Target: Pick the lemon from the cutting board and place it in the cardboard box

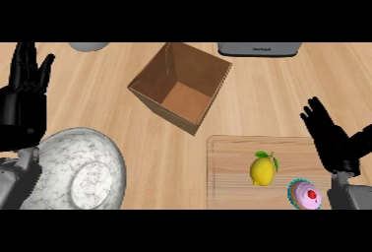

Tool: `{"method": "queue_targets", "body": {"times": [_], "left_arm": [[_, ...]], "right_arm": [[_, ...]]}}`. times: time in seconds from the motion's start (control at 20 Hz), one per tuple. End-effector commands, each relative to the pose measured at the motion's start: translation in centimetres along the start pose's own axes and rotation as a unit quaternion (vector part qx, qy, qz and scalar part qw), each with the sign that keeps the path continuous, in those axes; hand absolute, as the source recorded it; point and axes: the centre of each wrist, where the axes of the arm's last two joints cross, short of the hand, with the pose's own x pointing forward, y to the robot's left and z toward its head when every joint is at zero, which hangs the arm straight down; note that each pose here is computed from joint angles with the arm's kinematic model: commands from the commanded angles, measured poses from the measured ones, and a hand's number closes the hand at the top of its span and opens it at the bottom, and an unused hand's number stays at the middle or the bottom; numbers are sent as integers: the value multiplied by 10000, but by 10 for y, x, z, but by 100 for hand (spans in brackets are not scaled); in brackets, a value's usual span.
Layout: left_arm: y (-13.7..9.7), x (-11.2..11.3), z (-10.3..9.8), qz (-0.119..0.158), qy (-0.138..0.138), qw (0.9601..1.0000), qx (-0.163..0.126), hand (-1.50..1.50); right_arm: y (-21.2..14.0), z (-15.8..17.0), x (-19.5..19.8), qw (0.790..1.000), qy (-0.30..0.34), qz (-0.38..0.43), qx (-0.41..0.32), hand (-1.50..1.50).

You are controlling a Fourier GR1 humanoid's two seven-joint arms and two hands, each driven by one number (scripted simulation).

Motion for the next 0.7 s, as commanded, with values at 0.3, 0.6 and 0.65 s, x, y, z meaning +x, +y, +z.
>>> {"method": "queue_targets", "body": {"times": [0.3, 0.6, 0.65], "left_arm": [[21, -62, 56, -977, 1846, 9775, -307, 0], [16, -89, 91, -1099, 2513, 9604, -484, 0], [18, -89, 100, -1084, 2494, 9606, -570, 0]], "right_arm": [[-59, 3, 39, 9238, -841, 2923, -2324, -150], [36, 10, 24, 8636, -2079, 1301, -4406, -150], [53, 19, 15, 8623, -2153, 1379, -4372, -150]]}}
